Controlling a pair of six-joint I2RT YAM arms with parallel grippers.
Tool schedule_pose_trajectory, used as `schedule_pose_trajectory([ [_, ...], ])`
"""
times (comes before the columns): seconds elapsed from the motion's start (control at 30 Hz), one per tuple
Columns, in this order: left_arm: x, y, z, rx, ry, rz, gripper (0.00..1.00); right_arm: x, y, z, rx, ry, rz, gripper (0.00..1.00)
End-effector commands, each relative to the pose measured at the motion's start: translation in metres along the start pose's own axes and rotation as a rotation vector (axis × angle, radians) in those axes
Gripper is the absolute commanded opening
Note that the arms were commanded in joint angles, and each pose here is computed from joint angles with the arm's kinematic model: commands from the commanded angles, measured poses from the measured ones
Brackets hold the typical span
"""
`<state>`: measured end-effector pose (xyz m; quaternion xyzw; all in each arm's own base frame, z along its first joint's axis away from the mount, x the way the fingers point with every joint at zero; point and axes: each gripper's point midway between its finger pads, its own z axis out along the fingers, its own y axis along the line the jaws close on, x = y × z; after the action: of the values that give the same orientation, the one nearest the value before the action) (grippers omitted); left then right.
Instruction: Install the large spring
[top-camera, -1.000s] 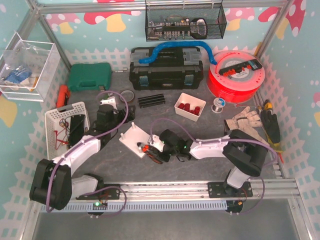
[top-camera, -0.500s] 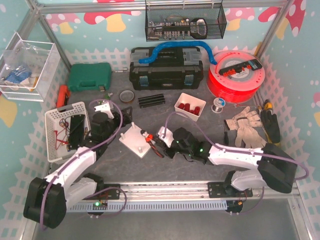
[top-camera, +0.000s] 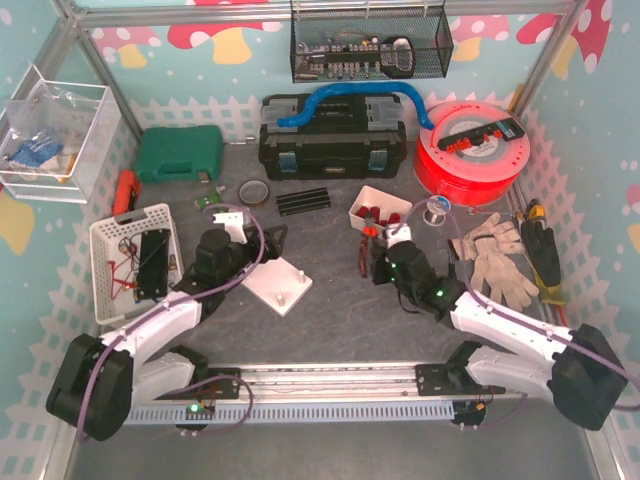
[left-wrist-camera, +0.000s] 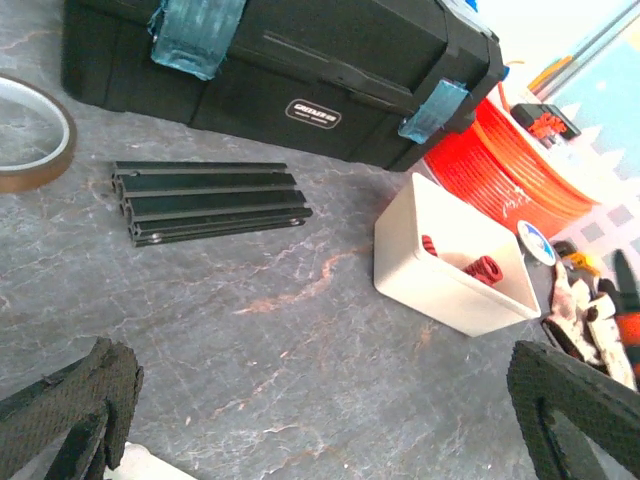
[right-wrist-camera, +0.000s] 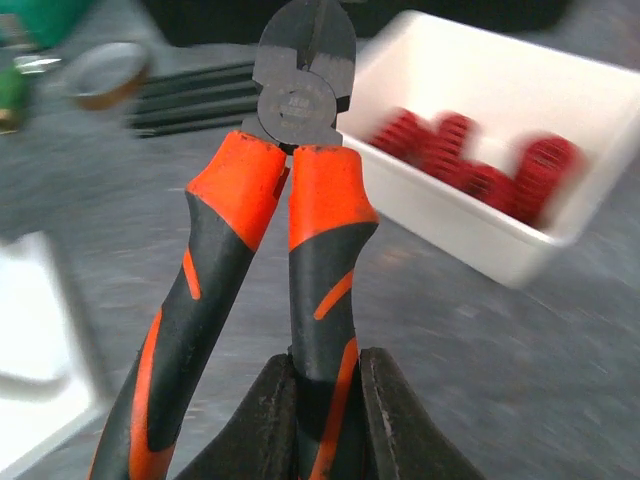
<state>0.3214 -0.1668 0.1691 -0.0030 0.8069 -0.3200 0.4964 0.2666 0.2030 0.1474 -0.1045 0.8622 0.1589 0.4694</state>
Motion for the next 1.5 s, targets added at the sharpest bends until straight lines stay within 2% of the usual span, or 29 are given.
schedule_pose_trajectory([
  [0.0, -0.001, -0.007, -0.002, 0.034, -0.024, 0.075, 0.99, 0.027, -0.066, -0.003, 0.211, 0.036, 0.267, 0.00],
  [0.27, -0.006, -0.017, -0.013, 0.048, -0.069, 0.116, 0.99, 0.054, -0.150, -0.029, 0.514, 0.006, 0.517, 0.00],
  [0.5, -0.009, -0.018, -0.015, 0.031, -0.080, 0.126, 0.99, 0.089, -0.204, -0.037, 0.792, 0.143, 0.700, 0.00],
  [0.67, -0.009, -0.019, -0.016, 0.024, -0.080, 0.138, 0.99, 0.099, -0.224, -0.038, 0.874, 0.147, 0.742, 0.00],
  [0.93, -0.012, -0.021, -0.018, 0.020, -0.093, 0.150, 0.99, 0.097, -0.235, -0.039, 0.915, 0.126, 0.746, 0.41],
  [1.07, -0.013, -0.021, -0.018, 0.015, -0.095, 0.159, 0.99, 0.083, -0.233, -0.039, 0.886, 0.111, 0.696, 0.53],
  [1.17, -0.012, -0.022, -0.018, 0.015, -0.093, 0.165, 0.99, 0.056, -0.223, -0.032, 0.772, 0.083, 0.602, 0.60],
  [1.23, -0.010, -0.023, -0.016, 0.021, -0.084, 0.171, 0.99, 0.032, -0.209, -0.025, 0.649, 0.058, 0.528, 0.63],
  [1.4, -0.005, -0.038, -0.013, 0.066, -0.061, 0.214, 0.99, -0.034, -0.150, -0.005, 0.253, -0.014, 0.309, 0.63],
  [1.47, -0.002, -0.044, -0.012, 0.078, -0.056, 0.244, 0.99, -0.051, -0.131, 0.002, 0.146, -0.020, 0.251, 0.62],
])
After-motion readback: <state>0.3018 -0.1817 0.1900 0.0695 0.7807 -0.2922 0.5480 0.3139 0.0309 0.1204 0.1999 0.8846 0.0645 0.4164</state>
